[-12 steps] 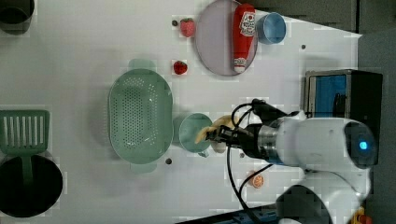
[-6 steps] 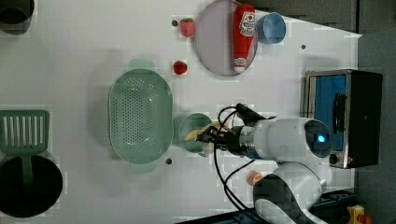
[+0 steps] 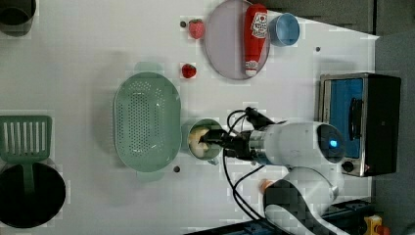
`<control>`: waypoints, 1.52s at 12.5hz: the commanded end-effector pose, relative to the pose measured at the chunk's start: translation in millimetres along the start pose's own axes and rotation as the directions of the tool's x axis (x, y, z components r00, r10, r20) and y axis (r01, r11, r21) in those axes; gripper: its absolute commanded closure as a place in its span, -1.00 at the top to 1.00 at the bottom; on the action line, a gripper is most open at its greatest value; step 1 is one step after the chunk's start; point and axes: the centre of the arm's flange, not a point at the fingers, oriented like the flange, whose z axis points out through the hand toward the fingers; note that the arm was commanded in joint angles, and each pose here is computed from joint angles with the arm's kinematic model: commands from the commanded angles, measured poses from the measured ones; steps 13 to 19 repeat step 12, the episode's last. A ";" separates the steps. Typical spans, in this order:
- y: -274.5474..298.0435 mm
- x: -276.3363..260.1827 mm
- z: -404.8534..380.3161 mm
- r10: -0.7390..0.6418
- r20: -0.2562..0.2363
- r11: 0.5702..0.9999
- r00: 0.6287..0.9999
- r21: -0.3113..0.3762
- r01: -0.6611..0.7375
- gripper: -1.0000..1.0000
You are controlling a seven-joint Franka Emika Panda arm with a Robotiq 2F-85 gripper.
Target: Pick Banana and place it in mug.
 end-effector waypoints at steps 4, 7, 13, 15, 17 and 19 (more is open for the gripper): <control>11.2 21.8 -140.8 0.108 -0.160 0.992 0.981 0.083 -0.096 1.00; 59.4 49.7 -229.0 0.218 -0.110 0.976 0.970 0.015 -0.217 1.00; 148.6 108.5 -339.7 0.349 -0.093 0.937 0.932 0.061 -0.345 1.00; 148.6 108.5 -339.7 0.349 -0.093 0.937 0.932 0.061 -0.345 1.00; 148.6 108.5 -339.7 0.349 -0.093 0.937 0.932 0.061 -0.345 1.00; 148.6 108.5 -339.7 0.349 -0.093 0.937 0.932 0.061 -0.345 1.00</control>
